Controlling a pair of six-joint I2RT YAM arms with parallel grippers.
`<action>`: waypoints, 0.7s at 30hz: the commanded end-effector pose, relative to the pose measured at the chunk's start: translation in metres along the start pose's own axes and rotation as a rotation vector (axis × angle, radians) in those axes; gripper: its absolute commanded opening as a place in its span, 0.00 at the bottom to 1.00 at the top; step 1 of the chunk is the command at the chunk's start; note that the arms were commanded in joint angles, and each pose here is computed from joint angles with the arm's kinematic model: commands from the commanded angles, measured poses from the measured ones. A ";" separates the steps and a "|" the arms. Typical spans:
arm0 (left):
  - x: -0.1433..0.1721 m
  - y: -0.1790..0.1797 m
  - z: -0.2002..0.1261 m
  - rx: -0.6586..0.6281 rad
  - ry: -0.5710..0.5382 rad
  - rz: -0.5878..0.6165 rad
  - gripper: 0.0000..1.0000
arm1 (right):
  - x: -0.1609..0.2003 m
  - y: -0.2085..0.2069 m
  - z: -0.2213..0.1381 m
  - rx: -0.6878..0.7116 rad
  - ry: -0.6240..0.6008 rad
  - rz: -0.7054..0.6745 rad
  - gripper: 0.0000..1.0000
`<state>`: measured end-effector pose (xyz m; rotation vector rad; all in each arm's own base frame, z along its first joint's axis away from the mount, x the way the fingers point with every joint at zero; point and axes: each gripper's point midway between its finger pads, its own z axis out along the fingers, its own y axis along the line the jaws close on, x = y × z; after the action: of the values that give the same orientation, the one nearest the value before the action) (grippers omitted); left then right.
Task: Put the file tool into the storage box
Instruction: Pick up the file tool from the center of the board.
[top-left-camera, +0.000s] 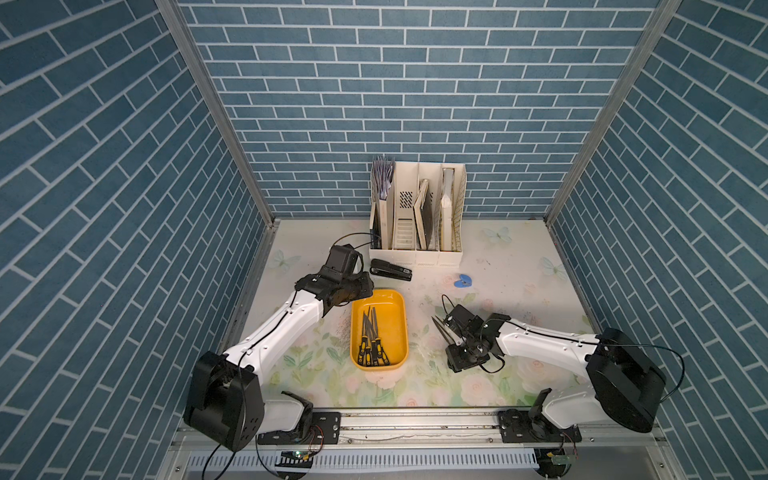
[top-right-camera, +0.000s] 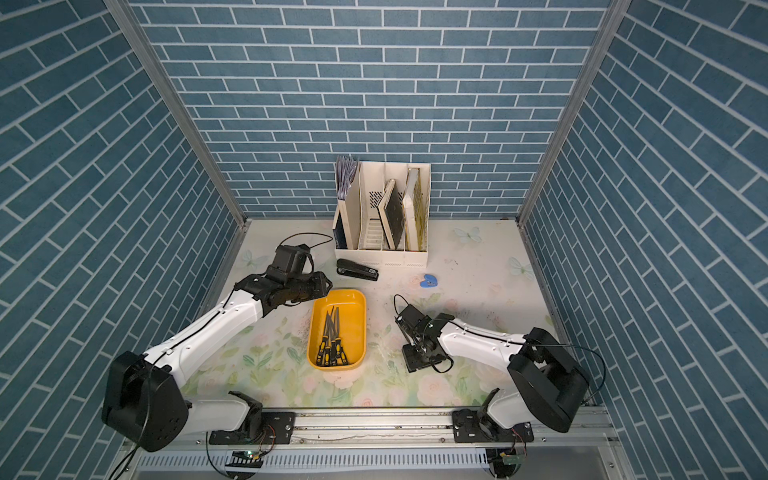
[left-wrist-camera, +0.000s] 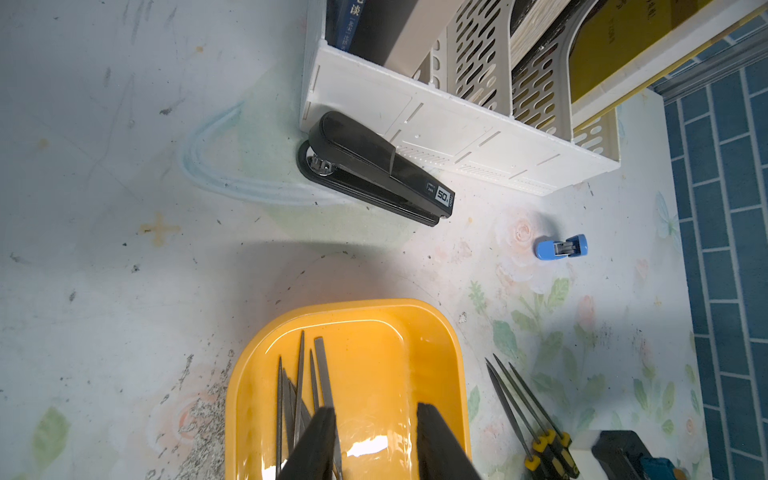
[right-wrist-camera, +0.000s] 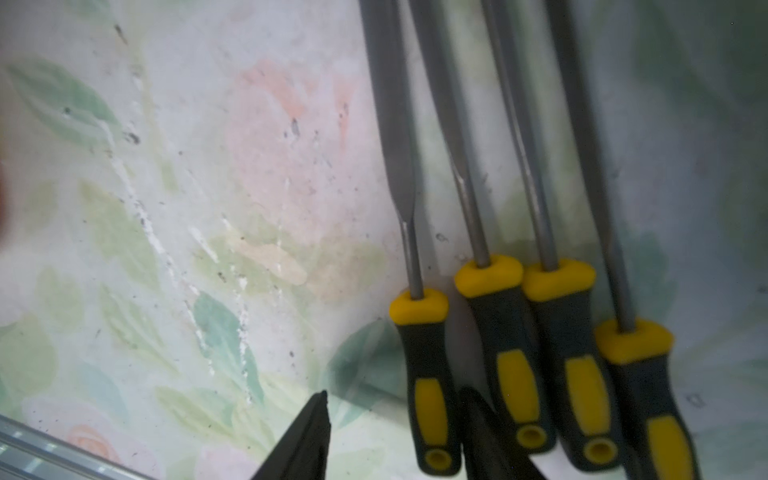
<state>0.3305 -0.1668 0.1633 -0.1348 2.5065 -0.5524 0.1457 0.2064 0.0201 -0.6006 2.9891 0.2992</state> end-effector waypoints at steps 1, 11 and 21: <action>0.007 0.002 -0.002 -0.001 0.014 0.001 0.37 | 0.002 -0.003 0.007 0.007 0.008 -0.010 0.49; 0.012 -0.001 -0.003 0.030 0.013 -0.002 0.37 | 0.002 -0.003 0.014 0.009 0.019 -0.022 0.21; 0.031 -0.049 -0.013 0.217 0.011 -0.033 0.55 | 0.003 0.026 -0.020 -0.063 -0.031 -0.075 0.18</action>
<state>0.3036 -0.1957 0.1728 -0.0928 2.4614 -0.7350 0.1362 0.2176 0.0243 -0.6914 2.9538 0.3325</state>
